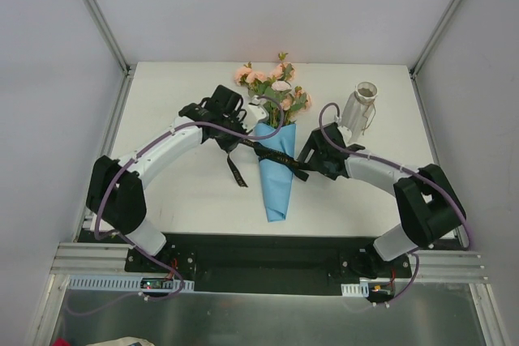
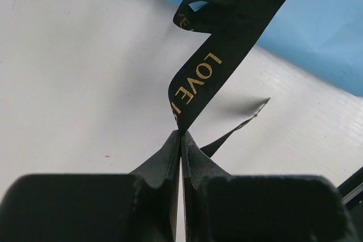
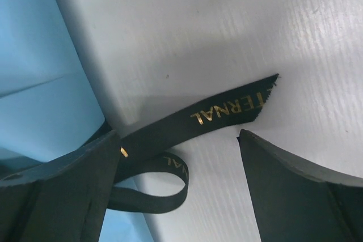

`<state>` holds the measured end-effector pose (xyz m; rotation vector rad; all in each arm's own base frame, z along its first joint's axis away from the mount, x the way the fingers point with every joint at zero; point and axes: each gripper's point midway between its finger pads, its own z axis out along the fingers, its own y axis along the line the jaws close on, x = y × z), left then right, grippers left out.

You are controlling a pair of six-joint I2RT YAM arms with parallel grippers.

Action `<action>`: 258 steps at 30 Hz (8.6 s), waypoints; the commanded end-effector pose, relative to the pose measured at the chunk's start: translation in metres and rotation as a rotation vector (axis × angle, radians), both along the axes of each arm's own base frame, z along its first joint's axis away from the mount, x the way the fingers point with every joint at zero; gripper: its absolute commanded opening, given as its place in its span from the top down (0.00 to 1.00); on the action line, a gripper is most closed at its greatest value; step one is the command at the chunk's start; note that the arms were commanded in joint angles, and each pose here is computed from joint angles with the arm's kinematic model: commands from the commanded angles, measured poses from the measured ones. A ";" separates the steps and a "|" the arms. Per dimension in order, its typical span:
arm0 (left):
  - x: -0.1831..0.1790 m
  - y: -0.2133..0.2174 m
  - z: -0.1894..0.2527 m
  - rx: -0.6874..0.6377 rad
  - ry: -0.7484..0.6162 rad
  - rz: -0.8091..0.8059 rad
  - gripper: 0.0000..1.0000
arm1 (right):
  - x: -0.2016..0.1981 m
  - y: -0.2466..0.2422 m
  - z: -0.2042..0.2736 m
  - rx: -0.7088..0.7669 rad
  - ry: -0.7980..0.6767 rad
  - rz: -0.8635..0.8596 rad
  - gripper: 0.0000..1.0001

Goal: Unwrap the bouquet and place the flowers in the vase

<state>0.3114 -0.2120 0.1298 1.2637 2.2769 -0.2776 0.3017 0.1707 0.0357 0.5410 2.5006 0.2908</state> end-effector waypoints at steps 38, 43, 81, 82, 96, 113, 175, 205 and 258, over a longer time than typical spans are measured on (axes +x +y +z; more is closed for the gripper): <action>-0.007 0.020 0.024 0.043 -0.057 0.016 1.00 | 0.024 0.052 0.053 0.340 -0.142 -0.045 0.29; -0.007 0.020 0.025 0.043 -0.060 0.020 1.00 | 0.025 0.065 0.070 0.350 -0.194 0.008 0.35; 0.000 0.028 0.023 0.090 -0.079 0.059 1.00 | 0.013 0.066 0.080 0.336 -0.166 0.020 0.99; 0.001 0.030 0.022 0.094 -0.078 0.072 1.00 | 0.014 0.064 0.087 0.335 -0.181 0.020 0.99; 0.047 0.158 0.053 0.049 -0.094 0.561 1.00 | -0.003 -0.028 0.136 0.124 -0.322 -0.094 0.99; 0.017 0.251 0.066 0.104 -0.159 0.834 0.01 | -0.053 -0.140 0.156 -0.344 -0.335 -0.222 0.08; -0.035 0.201 0.040 0.000 -0.040 0.665 0.01 | -0.128 0.107 0.016 -1.183 -0.416 1.213 0.04; -0.026 0.195 0.058 -0.040 -0.075 0.655 0.01 | -0.098 0.117 0.135 -0.989 -0.805 0.706 0.09; -0.025 0.196 0.068 -0.036 -0.101 0.632 0.01 | -0.056 0.122 0.204 -1.012 -0.926 0.458 0.02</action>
